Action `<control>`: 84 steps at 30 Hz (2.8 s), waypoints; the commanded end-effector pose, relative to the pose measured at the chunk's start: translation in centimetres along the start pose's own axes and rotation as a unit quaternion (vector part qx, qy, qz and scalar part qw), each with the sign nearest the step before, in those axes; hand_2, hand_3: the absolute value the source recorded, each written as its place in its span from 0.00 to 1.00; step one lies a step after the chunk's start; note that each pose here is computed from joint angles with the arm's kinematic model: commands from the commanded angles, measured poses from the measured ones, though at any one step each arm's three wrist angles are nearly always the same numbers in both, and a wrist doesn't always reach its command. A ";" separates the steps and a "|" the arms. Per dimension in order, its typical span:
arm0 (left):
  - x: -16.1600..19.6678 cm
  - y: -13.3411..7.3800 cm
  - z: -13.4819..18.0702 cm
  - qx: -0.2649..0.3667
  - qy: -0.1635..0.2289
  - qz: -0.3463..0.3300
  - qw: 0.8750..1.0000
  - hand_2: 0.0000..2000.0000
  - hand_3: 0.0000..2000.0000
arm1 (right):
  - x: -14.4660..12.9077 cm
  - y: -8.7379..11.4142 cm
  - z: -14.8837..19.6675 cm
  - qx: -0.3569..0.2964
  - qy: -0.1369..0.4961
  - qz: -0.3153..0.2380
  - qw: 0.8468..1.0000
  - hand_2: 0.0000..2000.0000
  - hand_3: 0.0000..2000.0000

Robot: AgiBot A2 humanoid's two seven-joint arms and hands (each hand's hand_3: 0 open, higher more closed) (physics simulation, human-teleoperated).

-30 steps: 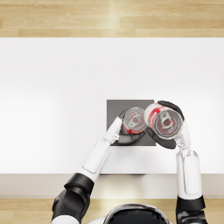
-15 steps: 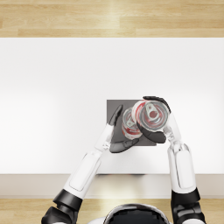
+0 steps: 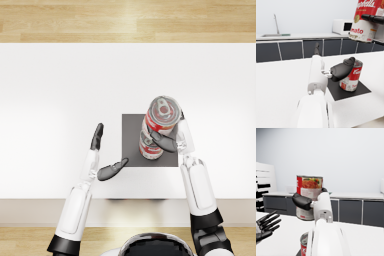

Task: Pick up the red can on the left and place it in the middle, then pick up the red can on the right and place it on top of the can in the middle

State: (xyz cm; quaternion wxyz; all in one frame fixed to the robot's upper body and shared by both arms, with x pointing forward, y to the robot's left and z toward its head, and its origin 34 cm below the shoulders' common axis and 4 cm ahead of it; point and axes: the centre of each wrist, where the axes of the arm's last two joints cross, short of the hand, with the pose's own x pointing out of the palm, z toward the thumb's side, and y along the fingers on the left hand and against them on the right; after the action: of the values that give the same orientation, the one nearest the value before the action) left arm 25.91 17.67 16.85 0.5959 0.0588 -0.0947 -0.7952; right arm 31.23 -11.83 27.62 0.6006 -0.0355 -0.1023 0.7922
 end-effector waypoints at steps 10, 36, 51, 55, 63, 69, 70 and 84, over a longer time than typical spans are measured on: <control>-0.1 0.0 0.9 0.021 -0.010 0.013 1.000 0.00 0.00 | 0.5 -0.2 -3.4 0.062 0.000 0.005 0.998 1.00 0.76; 0.5 -0.4 0.1 0.012 -0.035 0.024 0.999 0.00 0.00 | -0.5 -0.7 -6.5 0.121 -0.013 -0.023 0.992 0.00 0.00; 1.0 0.9 4.5 0.102 -0.050 0.026 0.993 0.00 0.00 | -0.1 2.0 2.4 -0.053 -0.028 -0.026 0.998 0.00 0.00; -0.1 1.8 7.2 0.155 -0.050 0.047 0.986 0.00 0.00 | -1.1 3.2 3.9 -0.088 -0.035 -0.044 0.995 0.00 0.00; -3.6 1.6 9.0 0.193 -0.043 0.114 0.974 0.00 0.00 | -5.9 5.1 4.7 -0.248 -0.024 -0.104 0.963 0.00 0.00; -5.0 0.8 8.6 0.190 -0.045 0.146 0.970 0.00 0.00 | -8.3 5.4 3.8 -0.267 -0.023 -0.146 0.952 0.00 0.00; -5.2 0.8 8.5 0.187 -0.046 0.148 0.970 0.00 0.00 | -8.4 5.4 3.6 -0.264 -0.023 -0.147 0.953 0.00 0.00; -5.0 0.8 7.8 0.175 -0.050 0.149 0.972 0.00 0.00 | -8.2 5.3 2.7 -0.252 -0.025 -0.144 0.957 0.00 0.00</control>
State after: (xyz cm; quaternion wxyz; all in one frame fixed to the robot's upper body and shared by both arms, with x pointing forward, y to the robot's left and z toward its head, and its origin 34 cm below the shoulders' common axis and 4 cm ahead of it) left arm 26.43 22.91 24.48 0.6828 0.1075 -0.2694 -0.6706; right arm 27.98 -21.36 28.62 0.6773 -0.1503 -0.3177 0.6464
